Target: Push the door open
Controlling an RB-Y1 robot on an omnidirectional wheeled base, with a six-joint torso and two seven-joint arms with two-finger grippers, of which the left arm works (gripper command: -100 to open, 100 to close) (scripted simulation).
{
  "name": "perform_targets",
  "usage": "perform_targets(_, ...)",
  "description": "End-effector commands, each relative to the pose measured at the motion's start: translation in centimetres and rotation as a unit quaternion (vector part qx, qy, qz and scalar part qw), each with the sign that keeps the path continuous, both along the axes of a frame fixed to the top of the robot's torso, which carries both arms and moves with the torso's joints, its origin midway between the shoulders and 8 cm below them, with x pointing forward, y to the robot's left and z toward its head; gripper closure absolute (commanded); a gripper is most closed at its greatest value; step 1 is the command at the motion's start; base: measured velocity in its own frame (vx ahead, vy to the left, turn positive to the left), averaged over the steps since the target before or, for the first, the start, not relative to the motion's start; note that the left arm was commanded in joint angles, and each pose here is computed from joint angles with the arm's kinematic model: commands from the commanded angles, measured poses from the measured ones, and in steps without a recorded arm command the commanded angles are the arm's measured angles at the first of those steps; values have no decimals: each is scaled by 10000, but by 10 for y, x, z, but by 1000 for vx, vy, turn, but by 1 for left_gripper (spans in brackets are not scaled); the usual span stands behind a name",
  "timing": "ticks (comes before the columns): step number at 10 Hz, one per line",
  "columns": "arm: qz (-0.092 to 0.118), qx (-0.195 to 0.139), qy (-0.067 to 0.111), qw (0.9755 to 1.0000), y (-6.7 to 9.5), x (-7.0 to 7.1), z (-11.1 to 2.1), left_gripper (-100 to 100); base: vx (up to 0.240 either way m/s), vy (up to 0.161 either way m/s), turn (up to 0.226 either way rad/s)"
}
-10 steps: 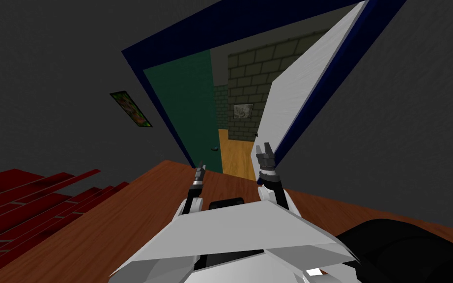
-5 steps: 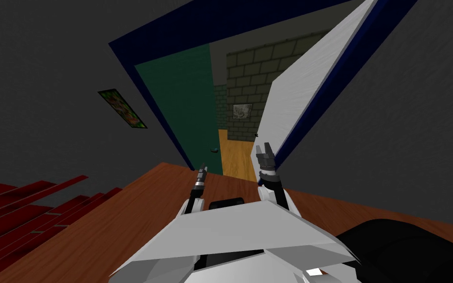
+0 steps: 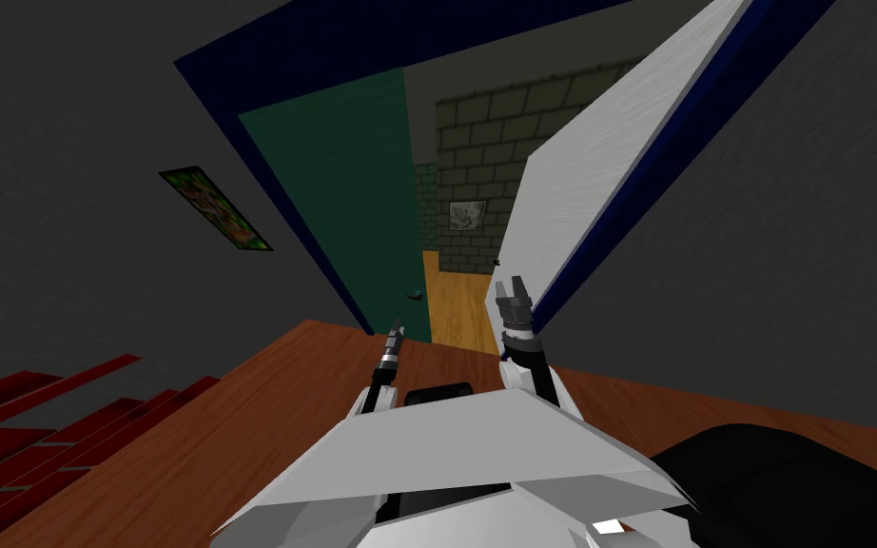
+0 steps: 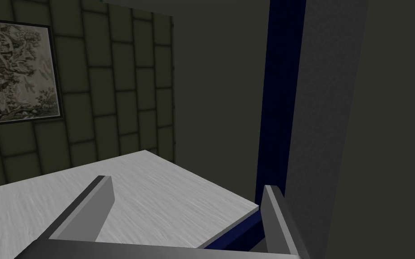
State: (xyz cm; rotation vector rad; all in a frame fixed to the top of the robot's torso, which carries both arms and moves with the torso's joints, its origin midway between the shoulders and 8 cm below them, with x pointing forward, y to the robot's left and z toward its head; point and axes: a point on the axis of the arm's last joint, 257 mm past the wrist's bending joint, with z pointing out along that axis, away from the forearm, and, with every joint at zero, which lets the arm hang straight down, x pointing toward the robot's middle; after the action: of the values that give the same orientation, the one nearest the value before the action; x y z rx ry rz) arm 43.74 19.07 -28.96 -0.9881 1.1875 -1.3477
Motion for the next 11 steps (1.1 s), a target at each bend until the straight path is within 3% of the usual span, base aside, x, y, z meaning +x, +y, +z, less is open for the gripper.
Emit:
perform_targets(1, -37, -10, 85, 10000, -4, -1, -11, -100, 91, 57, -52)
perform_targets(4, -121, -32, 284, 9995, -11, -2, -35, -100, 95, 56, -55)
perform_targets(11, -255, -71, 618, 9977, -23, -8, -73, -100, 94, 52, -48)
